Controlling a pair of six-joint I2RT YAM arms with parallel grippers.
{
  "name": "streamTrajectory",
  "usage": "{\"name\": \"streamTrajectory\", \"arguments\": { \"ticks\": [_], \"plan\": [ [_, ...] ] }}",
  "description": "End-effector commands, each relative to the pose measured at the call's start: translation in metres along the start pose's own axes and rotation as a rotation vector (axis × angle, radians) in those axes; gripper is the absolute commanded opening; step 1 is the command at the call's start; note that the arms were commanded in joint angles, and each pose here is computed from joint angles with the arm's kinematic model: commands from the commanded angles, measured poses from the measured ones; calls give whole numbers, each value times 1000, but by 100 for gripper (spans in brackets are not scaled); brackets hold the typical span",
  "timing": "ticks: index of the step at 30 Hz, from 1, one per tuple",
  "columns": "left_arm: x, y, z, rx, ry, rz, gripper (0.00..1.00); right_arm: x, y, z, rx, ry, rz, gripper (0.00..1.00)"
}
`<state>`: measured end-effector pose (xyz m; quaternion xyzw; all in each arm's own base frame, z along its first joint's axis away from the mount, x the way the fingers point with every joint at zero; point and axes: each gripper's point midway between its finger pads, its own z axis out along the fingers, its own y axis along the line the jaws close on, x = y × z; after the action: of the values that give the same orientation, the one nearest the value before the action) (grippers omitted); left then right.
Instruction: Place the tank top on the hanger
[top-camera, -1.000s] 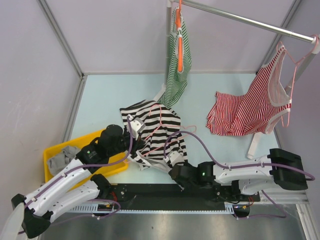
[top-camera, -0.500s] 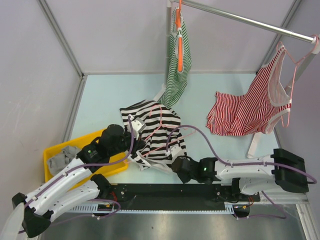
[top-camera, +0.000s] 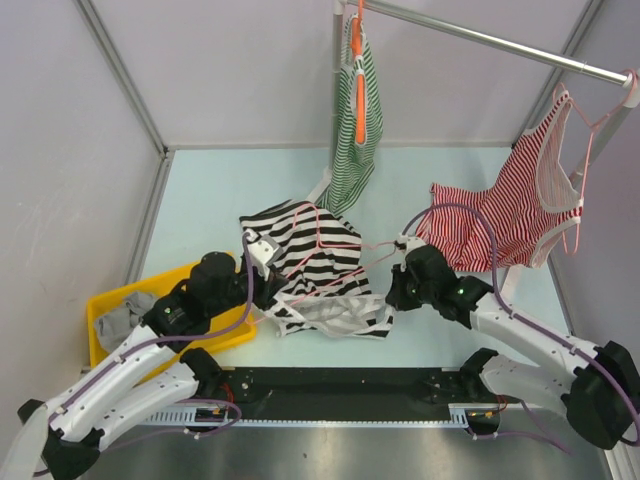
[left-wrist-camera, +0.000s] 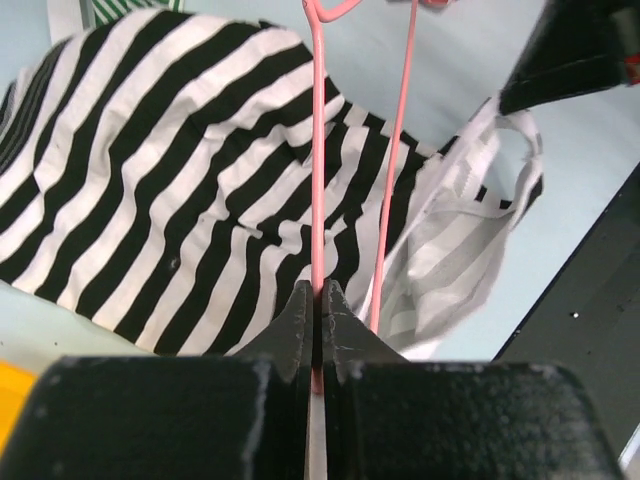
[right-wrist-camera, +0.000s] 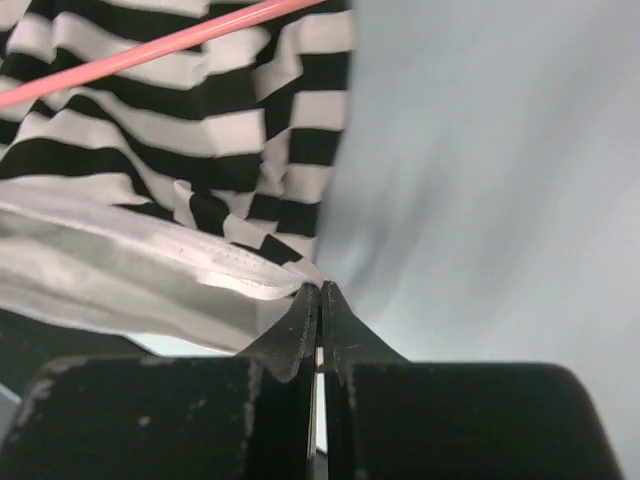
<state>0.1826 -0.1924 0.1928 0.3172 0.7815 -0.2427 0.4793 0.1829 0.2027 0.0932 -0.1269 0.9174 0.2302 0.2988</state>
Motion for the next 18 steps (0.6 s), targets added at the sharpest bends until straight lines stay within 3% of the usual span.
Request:
{"name": "streamTrajectory", "arguments": {
  "ticks": [1, 6, 18],
  "plan": [
    [-27, -6, -8, 38, -120, 27, 0, -27, -20, 7, 7, -38, 73, 0],
    [-22, -13, -6, 77, -104, 33, 0, -71, -41, 10, 69, -123, 111, 0],
    [-25, -13, -10, 75, -125, 34, 0, -110, -109, -6, 222, -185, 154, 0]
  ]
}}
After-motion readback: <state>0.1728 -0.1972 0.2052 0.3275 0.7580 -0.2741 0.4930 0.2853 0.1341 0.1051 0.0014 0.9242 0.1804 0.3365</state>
